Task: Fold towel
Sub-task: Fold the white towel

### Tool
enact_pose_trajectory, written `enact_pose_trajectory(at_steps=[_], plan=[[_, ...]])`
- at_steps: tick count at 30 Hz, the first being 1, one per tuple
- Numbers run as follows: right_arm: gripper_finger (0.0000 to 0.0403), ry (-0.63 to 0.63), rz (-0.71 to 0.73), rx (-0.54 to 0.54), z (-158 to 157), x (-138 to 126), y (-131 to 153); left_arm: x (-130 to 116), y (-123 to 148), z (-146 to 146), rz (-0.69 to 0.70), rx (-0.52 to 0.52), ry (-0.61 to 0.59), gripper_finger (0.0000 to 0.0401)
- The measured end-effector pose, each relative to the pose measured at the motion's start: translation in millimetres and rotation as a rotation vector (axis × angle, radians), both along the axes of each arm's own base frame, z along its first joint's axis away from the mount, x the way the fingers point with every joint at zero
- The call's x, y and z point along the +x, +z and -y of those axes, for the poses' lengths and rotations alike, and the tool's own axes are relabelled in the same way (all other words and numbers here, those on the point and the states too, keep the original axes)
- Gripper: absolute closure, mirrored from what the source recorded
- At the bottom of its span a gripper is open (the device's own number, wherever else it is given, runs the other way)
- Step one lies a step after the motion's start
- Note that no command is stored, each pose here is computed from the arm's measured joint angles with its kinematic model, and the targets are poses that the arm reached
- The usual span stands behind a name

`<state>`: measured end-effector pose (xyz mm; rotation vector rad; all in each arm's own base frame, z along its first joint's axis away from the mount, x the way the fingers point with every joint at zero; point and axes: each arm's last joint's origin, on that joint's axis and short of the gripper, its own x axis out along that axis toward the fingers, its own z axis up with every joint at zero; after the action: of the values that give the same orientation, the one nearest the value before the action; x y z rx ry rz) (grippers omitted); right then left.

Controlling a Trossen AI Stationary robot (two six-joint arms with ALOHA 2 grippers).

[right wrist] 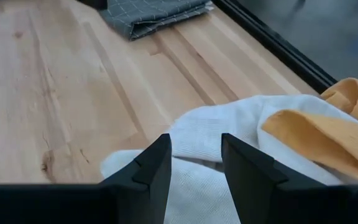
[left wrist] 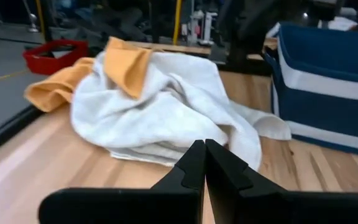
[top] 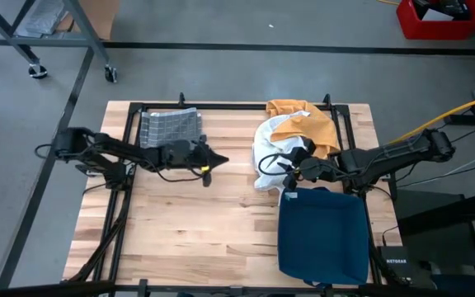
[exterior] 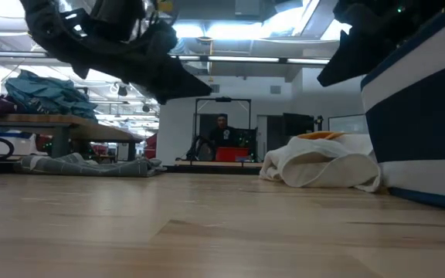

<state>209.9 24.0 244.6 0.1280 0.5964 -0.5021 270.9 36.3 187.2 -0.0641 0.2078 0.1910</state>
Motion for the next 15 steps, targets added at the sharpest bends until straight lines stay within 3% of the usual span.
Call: enact_pose_trajectory(at_steps=[7,15], plan=[[0.026,0.094,-0.017,0.08,-3.5,0.6,-1.2,28.4,4.8,1.7,0.009,-0.003,-0.014,0.0397],[0.026,0.247,-0.043,0.216,-9.4,1.0,-2.6,41.8,2.3,0.4,-0.022,0.071,-0.03,0.0389]])
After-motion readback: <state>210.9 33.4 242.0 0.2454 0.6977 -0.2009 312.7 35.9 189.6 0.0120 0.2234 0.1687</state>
